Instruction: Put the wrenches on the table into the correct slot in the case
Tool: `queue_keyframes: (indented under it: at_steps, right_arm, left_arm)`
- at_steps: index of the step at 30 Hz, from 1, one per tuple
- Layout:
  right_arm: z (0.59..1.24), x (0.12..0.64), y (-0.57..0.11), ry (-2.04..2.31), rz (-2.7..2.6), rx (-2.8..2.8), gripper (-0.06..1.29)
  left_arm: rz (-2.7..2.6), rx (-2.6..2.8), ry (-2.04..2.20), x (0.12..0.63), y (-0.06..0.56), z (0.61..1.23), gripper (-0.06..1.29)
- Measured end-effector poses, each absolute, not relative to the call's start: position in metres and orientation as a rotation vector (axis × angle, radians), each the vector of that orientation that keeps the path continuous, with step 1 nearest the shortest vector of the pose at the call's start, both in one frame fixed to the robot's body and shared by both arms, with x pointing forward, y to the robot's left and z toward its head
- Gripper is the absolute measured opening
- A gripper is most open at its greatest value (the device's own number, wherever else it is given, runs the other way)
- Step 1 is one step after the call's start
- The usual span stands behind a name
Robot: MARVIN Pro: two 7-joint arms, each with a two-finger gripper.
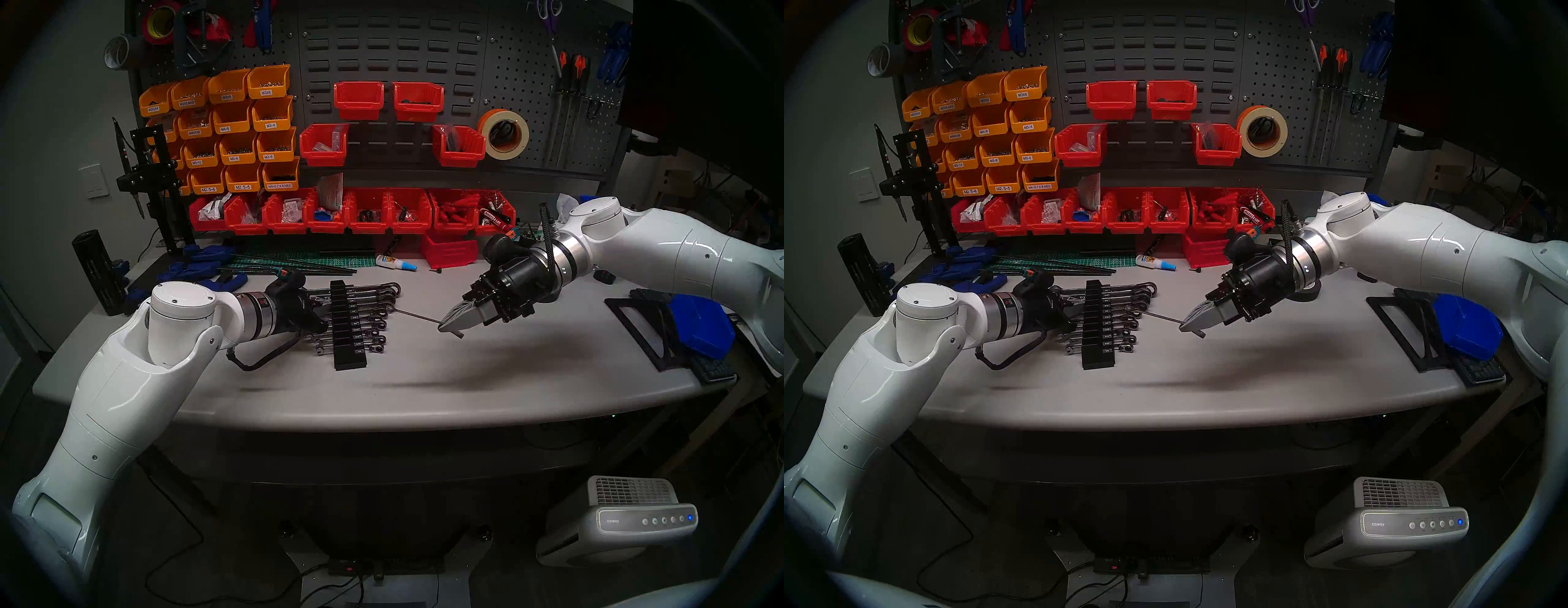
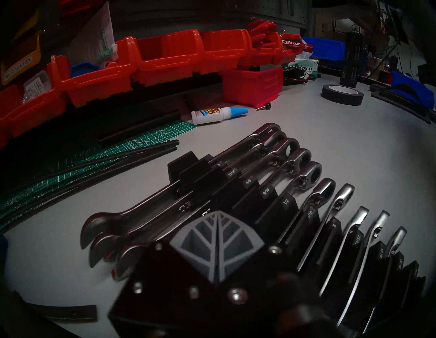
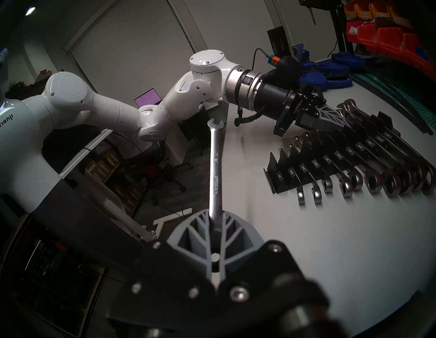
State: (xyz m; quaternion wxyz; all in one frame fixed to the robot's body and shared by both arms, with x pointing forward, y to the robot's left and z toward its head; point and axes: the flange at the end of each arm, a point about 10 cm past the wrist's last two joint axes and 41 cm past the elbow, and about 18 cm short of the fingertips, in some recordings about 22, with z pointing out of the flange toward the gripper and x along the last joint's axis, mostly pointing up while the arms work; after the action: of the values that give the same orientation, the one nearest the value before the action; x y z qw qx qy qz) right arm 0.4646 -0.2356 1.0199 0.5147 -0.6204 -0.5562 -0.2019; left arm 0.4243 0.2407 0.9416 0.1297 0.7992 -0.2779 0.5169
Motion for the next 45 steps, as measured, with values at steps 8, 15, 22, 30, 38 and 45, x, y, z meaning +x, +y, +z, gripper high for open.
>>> queue_keyframes:
  at_steps: [8,15,22,30,38,45]
  right_arm:
    - [1.019,0.464,-0.236,-1.328,-0.478,-1.497,-0.04]
    - [1.019,0.466,-0.236,-1.322,-0.475,-1.505,-0.04]
    - [1.016,0.472,-0.230,-1.318,-0.464,-1.513,-0.04]
    - [1.015,0.475,-0.225,-1.320,-0.457,-1.512,-0.04]
    - [1.014,0.476,-0.222,-1.321,-0.451,-1.512,-0.04]
    - [1.014,0.476,-0.222,-1.323,-0.451,-1.511,-0.04]
  left_arm:
    - [1.532,2.299,-0.779,0.427,0.238,0.948,-0.02]
    - [1.577,2.246,-0.754,0.426,0.238,0.969,-0.02]
    - [1.577,2.205,-0.758,0.419,0.238,0.987,-0.02]
    - [1.488,2.232,-0.773,0.405,0.243,0.989,-0.02]
    - [1.421,2.257,-0.786,0.394,0.247,0.980,-0.02]
    - [1.397,2.256,-0.797,0.390,0.246,0.976,-0.02]
